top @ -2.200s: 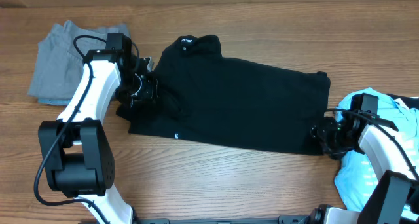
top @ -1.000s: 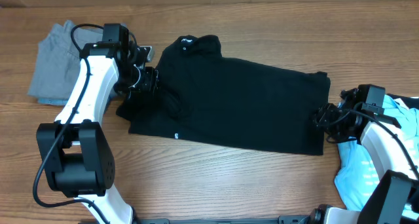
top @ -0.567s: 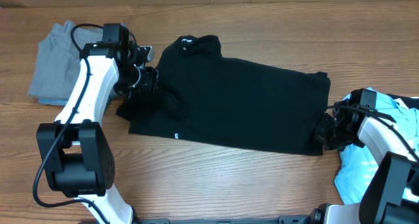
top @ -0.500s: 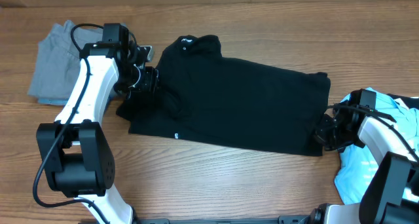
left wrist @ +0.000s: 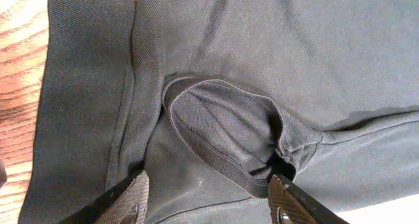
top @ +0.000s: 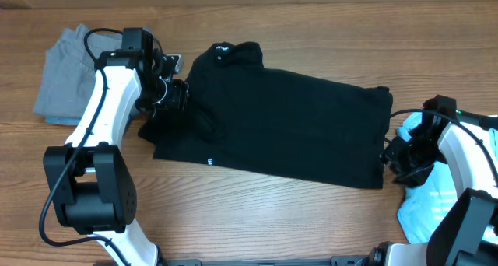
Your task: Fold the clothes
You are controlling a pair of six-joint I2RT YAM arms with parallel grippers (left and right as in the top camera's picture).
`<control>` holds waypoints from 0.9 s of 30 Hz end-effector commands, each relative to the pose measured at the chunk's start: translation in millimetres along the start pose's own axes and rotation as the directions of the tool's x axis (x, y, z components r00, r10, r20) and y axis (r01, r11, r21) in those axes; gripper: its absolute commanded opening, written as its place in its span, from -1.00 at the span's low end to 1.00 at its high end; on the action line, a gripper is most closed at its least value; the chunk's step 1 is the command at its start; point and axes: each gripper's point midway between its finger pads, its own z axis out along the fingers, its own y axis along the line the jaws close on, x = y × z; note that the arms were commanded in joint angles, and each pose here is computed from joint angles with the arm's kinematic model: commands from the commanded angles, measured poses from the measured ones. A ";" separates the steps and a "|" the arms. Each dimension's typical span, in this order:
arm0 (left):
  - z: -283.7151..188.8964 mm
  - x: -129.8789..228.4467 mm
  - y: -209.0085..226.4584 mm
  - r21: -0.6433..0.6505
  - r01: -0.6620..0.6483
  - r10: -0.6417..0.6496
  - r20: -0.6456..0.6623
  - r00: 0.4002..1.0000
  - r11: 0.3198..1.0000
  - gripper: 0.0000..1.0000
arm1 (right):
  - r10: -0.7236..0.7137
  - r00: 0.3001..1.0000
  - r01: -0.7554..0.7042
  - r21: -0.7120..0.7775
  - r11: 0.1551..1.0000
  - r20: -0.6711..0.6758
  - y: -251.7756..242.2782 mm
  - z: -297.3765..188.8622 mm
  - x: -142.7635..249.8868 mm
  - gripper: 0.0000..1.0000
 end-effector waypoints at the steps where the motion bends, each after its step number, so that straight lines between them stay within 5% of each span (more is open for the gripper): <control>1: -13.2 -8.6 -8.4 0.009 -0.043 0.043 0.046 0.998 0.999 0.25 | 0.040 0.996 -0.043 0.035 0.998 0.074 -5.0 -9.0 -12.0 0.47; 6: -13.2 -8.3 -8.5 0.010 -0.043 0.043 0.045 0.998 0.999 0.25 | 0.045 0.997 -0.046 0.019 0.999 0.068 -4.4 2.2 -9.9 0.36; 10: -13.2 -8.5 -8.4 0.009 -0.043 0.043 0.045 0.998 0.999 0.25 | 0.004 1.000 -0.004 -0.039 0.999 0.004 3.2 17.1 6.0 -0.17; 19: -13.2 -8.3 -7.8 0.006 -0.043 0.043 0.044 0.998 0.999 0.28 | 0.037 0.999 -0.037 -0.001 0.999 -0.011 -6.9 27.2 12.5 -0.92; 22: -13.2 -8.4 -7.8 0.006 -0.043 0.043 0.045 0.998 0.999 0.29 | 0.233 0.968 -0.244 0.146 0.959 0.091 -41.5 23.4 -0.9 -0.92; 24: -13.2 -8.5 -7.9 0.006 -0.043 0.043 0.045 0.998 0.999 0.30 | 0.259 0.960 -0.271 0.118 0.955 0.111 -41.3 21.4 -8.6 -0.85; 25: -13.2 -8.4 -7.9 0.006 -0.043 0.043 0.045 0.998 0.999 0.30 | 0.244 0.964 -0.254 0.095 0.962 0.108 -37.9 20.2 -11.1 -0.61; 26: -13.2 -8.3 -7.9 0.006 -0.043 0.043 0.044 0.998 0.999 0.30 | 0.179 0.977 -0.185 0.052 0.981 0.113 -28.9 17.5 -18.2 -0.12; 27: -13.2 -8.4 -7.9 0.006 -0.043 0.043 0.045 0.998 0.999 0.30 | 0.157 0.980 -0.162 0.031 0.986 0.121 -24.5 15.8 -21.9 -0.03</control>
